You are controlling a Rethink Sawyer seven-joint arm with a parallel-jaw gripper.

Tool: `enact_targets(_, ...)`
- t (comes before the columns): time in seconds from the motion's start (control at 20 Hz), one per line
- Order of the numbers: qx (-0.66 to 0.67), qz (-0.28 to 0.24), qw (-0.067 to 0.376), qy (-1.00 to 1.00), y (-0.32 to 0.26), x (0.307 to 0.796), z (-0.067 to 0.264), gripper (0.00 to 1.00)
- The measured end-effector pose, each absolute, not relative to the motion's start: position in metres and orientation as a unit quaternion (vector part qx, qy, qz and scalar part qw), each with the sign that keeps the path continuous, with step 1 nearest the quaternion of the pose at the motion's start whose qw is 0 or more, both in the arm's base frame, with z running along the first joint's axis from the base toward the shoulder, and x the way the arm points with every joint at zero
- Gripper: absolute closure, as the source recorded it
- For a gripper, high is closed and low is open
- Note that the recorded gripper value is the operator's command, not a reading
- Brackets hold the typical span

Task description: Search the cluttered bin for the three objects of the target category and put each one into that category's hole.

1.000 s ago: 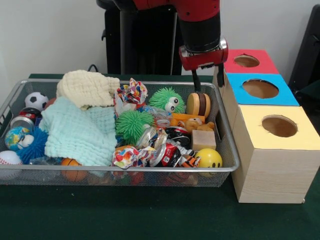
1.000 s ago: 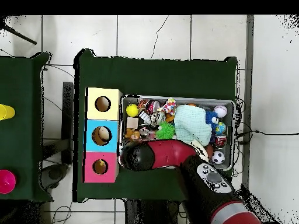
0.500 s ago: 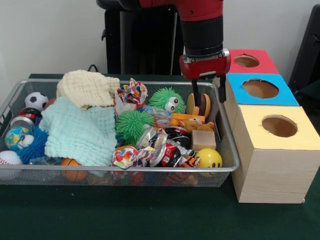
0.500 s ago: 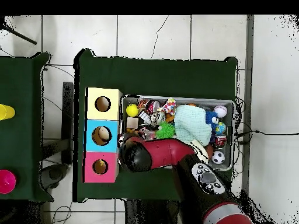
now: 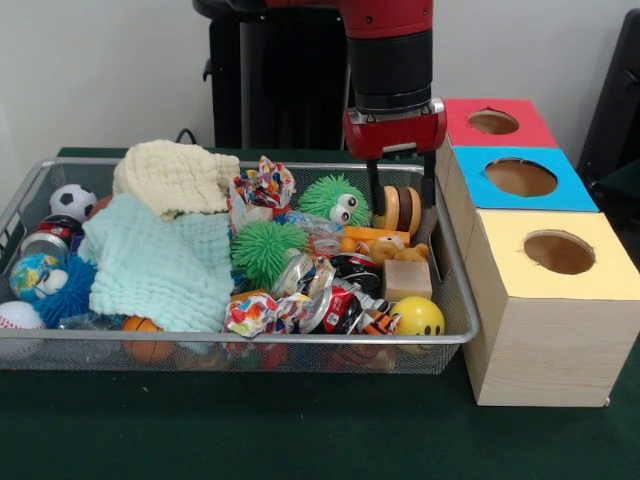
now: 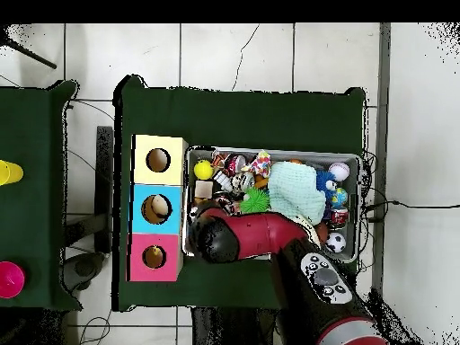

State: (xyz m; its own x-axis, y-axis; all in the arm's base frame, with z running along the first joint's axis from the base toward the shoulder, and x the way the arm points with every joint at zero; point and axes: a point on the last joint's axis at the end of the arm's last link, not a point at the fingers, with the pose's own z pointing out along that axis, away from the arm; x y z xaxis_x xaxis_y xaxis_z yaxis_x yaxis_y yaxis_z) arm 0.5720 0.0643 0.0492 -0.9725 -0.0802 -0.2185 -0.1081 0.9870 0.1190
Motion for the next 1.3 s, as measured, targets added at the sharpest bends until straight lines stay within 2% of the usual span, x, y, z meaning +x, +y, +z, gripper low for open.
enact_targets(0.25, -0.055, 0.048, 0.115, 0.991, 0.049, 0.579, 0.044, 0.0)
enact_targets(0.6, -0.068, 0.03, 0.116, 0.99, 0.043, 0.575, 0.018, 0.0)
enact_targets(0.9, -0.063, 0.041, 0.112, 0.991, 0.048, 0.565, -0.011, 0.0)
enact_targets(1.3, -0.03, 0.058, 0.112, 0.992, 0.033, 0.569, -0.013, 0.0)
